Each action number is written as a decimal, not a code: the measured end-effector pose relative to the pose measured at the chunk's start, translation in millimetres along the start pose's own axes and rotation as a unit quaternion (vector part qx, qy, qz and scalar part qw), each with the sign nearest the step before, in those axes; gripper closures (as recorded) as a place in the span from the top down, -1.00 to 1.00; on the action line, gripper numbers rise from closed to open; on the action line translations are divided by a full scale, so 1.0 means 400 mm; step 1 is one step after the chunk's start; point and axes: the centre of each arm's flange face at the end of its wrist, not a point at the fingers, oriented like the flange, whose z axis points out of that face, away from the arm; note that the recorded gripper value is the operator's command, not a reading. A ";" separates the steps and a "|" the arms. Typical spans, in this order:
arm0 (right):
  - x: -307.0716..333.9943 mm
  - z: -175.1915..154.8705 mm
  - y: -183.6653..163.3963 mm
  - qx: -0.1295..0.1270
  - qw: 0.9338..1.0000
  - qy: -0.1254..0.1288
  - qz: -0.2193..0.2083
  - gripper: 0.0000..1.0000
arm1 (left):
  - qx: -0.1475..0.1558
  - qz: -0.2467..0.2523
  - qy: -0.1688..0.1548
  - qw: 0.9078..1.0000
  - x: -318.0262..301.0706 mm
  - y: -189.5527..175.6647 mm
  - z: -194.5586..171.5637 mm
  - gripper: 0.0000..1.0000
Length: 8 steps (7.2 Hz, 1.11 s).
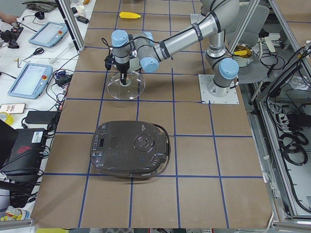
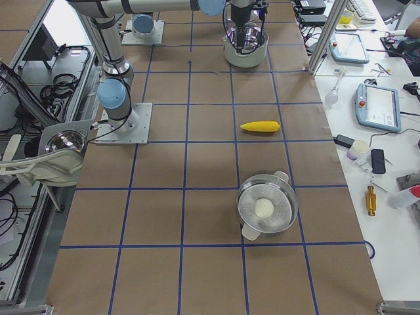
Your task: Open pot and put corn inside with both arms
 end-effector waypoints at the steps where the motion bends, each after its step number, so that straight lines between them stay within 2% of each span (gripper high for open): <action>1: 0.039 0.013 -0.022 -0.003 1.000 0.002 0.009 1.00 | 0.002 -0.004 0.003 1.000 -0.022 -0.004 0.040 -0.87; 3: 0.202 0.069 -0.090 -0.019 0.999 0.004 0.042 1.00 | -0.004 -0.017 0.025 1.000 -0.067 -0.009 0.110 -0.87; 5: 0.318 0.189 -0.196 -0.012 0.999 -0.005 0.050 1.00 | -0.015 -0.023 0.035 0.999 -0.071 -0.002 0.151 -0.79; 6: 0.348 0.266 -0.251 -0.002 0.999 -0.008 0.041 1.00 | -0.018 -0.023 0.035 0.999 -0.068 0.009 0.167 0.25; 7: 0.370 0.342 -0.295 0.007 1.000 -0.007 0.029 1.00 | -0.018 -0.023 0.034 0.999 -0.065 0.017 0.176 0.81; 8: 0.384 0.420 -0.328 0.010 1.000 -0.006 0.019 1.00 | -0.017 -0.022 0.033 0.999 -0.063 0.020 0.178 0.93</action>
